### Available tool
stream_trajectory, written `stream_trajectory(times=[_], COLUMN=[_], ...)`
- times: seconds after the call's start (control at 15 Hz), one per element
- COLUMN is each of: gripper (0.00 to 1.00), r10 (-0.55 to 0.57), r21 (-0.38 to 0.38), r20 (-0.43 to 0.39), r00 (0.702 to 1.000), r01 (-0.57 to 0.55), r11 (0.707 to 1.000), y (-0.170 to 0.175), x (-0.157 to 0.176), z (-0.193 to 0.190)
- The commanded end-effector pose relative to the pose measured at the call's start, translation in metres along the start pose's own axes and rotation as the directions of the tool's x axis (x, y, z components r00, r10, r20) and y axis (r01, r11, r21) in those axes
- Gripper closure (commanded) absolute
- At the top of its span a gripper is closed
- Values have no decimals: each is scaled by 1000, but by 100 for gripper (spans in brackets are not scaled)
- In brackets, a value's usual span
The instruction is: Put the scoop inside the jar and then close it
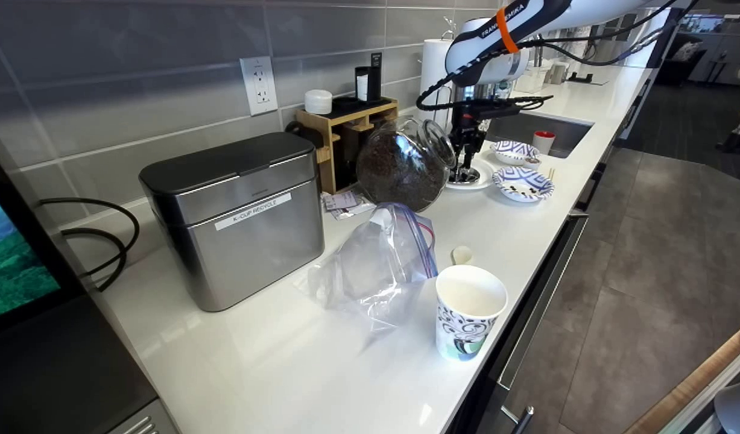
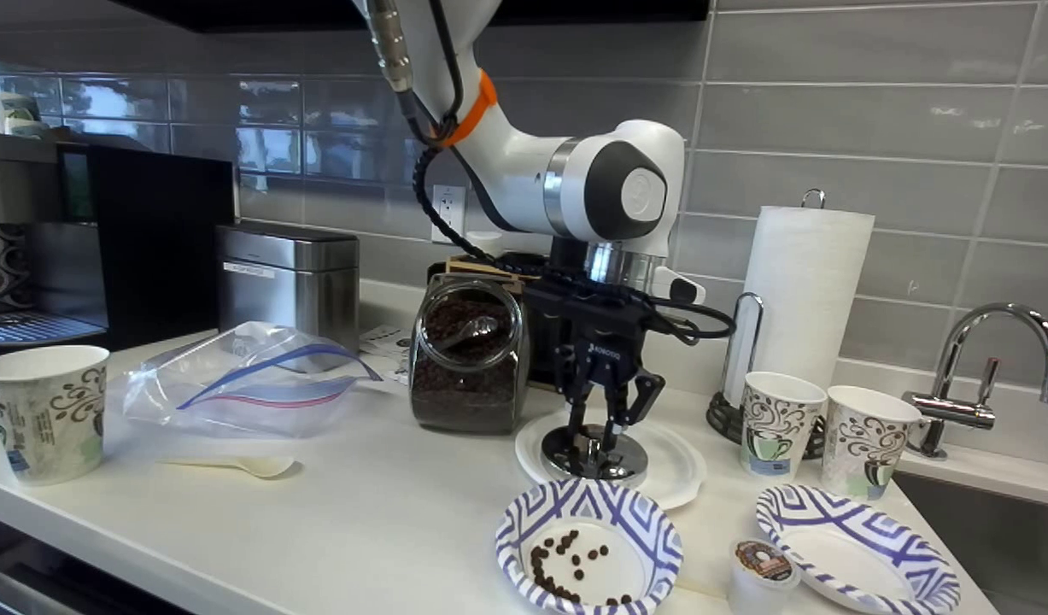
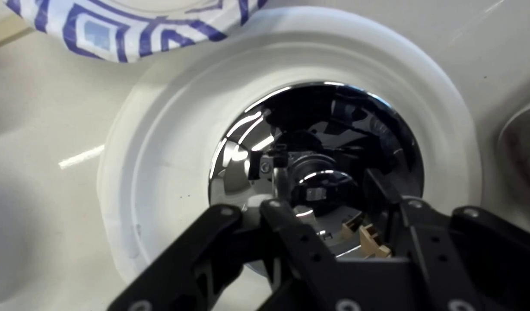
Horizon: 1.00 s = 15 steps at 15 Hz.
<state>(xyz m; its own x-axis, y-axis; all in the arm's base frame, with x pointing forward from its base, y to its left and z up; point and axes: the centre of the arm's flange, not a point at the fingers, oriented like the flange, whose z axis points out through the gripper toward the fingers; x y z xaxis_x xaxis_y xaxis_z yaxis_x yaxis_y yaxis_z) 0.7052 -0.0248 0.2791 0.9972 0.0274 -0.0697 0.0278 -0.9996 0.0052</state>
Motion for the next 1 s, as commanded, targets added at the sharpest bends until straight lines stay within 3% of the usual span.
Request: stream_trajectory(times=[0.0,0.53,0.93], gripper=[79,79,79], r10=[-11,-21,-27], r21=[-25,-14,-12], r20=[-9,-117,-156], r00=[1000,993,987], r01=[11,20,25], r11=[1000,1000,1000], y=[0,-2,-1], x=[-6,-37,-87], z=[0,-43,-77])
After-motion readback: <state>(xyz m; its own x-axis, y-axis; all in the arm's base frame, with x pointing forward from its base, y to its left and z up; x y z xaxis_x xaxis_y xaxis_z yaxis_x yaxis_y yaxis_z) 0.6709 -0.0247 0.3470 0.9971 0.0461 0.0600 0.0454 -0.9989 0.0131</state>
